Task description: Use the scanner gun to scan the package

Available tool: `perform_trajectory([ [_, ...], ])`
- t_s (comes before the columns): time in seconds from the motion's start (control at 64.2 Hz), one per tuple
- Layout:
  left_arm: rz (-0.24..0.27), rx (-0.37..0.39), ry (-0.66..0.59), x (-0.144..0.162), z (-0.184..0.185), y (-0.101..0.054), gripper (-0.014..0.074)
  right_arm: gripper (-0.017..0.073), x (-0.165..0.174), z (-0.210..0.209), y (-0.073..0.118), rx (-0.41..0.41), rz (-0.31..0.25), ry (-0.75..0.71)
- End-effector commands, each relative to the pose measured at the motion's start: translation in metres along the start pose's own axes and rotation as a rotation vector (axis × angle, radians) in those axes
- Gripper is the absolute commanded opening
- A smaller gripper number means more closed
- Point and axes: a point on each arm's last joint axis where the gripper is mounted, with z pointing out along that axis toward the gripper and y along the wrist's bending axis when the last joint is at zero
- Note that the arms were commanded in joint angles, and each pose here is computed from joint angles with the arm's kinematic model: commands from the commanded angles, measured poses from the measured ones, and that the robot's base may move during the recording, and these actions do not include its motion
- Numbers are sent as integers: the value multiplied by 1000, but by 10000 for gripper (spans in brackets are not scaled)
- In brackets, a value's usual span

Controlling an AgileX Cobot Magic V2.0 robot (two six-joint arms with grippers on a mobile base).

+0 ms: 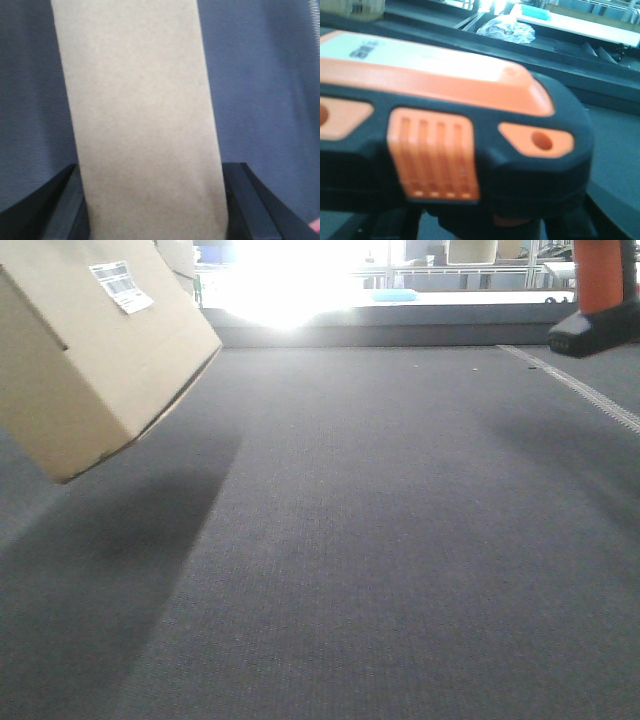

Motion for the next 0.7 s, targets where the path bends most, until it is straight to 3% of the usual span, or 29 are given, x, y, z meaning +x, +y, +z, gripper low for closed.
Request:
perform_trajectory([
  [0.0,25,-37,-39,-3,-11,-3,-111,-154,-16,-11,-6,45,107,-72],
  [0.156,36,-95,-66,-8,-19,-2,-111,-154,-16,-18,-8,44,254,-44],
  [0.374,36,-106,-67,-8,-20,-1,-111,-156,6,-27,-10,84,380,-10],
  [0.436,36,-106,-67,-8,-20,-1,-111,-158,16,-28,-11,100,375,-1],
  [0.577,36,-106,-67,-8,-20,-1,-111,-158,33,-32,-12,117,296,8],
  [0.686,36,-106,-67,-8,-20,-1,-111,-158,41,-35,-15,148,353,-62],
])
